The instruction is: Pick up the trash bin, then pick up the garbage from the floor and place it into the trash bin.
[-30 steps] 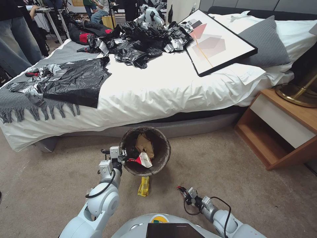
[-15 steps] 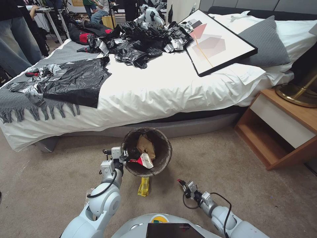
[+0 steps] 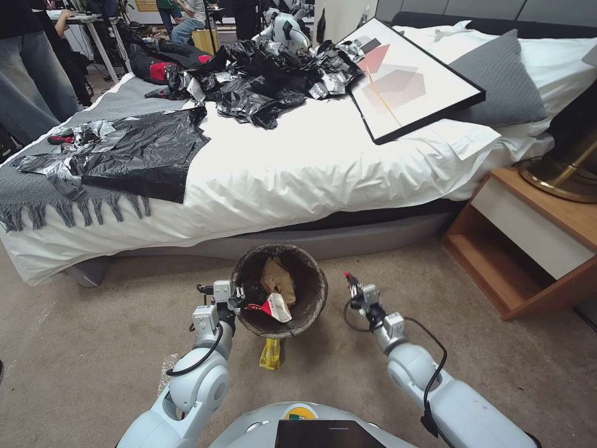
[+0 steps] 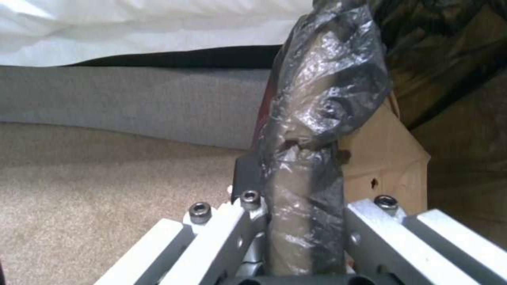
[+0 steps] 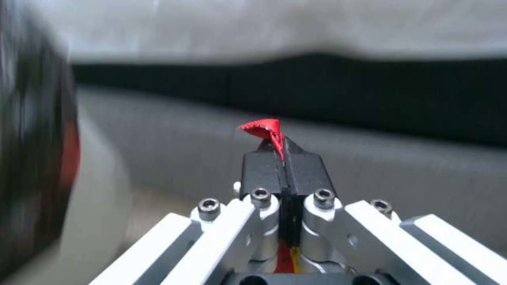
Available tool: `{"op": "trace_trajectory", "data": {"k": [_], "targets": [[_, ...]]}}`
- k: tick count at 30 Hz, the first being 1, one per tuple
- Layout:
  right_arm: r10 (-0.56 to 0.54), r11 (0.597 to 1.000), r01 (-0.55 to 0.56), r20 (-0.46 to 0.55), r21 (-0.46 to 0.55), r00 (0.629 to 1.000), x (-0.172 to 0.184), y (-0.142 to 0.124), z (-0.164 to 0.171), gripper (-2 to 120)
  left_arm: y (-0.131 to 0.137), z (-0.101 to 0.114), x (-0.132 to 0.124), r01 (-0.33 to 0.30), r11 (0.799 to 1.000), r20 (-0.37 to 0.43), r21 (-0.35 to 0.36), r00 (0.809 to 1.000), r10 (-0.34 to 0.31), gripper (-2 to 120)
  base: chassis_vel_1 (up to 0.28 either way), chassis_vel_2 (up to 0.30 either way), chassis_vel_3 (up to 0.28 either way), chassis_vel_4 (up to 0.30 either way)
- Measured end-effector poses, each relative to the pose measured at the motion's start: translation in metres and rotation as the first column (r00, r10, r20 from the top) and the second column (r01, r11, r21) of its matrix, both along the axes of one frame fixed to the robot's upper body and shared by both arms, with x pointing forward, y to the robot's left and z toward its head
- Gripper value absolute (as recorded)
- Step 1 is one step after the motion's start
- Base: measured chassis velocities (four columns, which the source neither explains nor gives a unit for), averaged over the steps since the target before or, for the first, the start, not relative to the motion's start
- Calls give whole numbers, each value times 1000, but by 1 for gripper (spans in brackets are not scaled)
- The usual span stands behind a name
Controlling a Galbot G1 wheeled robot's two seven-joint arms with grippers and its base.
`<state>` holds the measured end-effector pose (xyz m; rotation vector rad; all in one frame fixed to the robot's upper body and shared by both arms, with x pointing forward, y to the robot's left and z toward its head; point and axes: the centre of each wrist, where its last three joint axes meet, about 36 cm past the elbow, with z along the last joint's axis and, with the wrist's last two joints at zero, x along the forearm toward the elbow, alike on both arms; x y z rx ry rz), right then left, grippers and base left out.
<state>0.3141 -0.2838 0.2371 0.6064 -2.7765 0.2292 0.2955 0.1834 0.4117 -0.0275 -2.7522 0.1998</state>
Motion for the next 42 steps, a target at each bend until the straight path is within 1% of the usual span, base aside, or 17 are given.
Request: {"op": "trace_trajectory", "data": {"k": [1,2,5,6,8,13,16,17,19,20,22,23,24,26,27,31,42], "targets": [[-25,1000,25,29,11,999,7,5,12,0,0,0,0,1,1000,-1,0,1000,-1,3,0,0,0,0],[-25,1000,25,29,11,999,7,5,12,0,0,0,0,1,1000,-1,0,1000,-1,3,0,0,0,0],[-130,991,122,149,59,980,30,25,58,0,1,0,-1,3,1000,-3,4,1000,-3,3,0,0,0,0],[-130,991,122,149,59,980,30,25,58,0,1,0,-1,3,1000,-3,4,1000,-3,3,0,0,0,0],[-183,981,163,217,107,959,39,35,85,0,1,0,-1,4,1000,-4,7,1000,-4,3,0,0,0,0],[-226,970,187,294,156,929,47,43,112,0,1,-1,-2,6,1000,-6,9,1000,-6,3,0,0,0,0],[-225,964,147,388,221,894,51,50,146,0,1,-4,-2,11,1000,-15,14,1000,-11,3,0,0,0,0],[-225,964,147,388,221,894,51,50,146,0,1,-4,-2,11,1000,-15,14,1000,-11,3,0,0,0,0],[-171,962,51,443,270,880,48,58,171,0,0,-5,-2,18,1000,-25,12,1000,-17,3,0,0,0,0],[-171,962,51,443,270,880,48,58,171,0,0,-5,-2,18,1000,-25,12,1000,-17,3,0,0,0,0],[-78,941,-97,487,324,870,39,70,195,0,-2,-5,-3,30,1000,-41,8,999,-30,3,0,0,0,0],[-78,941,-97,487,324,870,39,70,195,0,-2,-5,-3,30,1000,-41,8,999,-30,3,0,0,0,0],[-22,925,-173,500,339,865,33,76,204,0,-3,-6,-4,34,999,-46,9,998,-33,3,0,0,0,0],[32,912,-234,509,338,860,28,80,210,0,-4,-6,-4,37,999,-55,9,998,-37,3,0,0,0,0],[32,912,-234,509,338,860,28,80,210,0,-4,-6,-4,37,999,-55,9,998,-37,3,0,0,0,0],[178,870,-381,521,313,835,15,86,219,0,-5,-5,-5,41,999,-64,10,997,-40,3,0,0,0,0],[343,810,-513,479,285,808,-1,94,212,0,-6,-4,-4,36,999,-62,5,997,-35,3,0,0,0,0]]}}
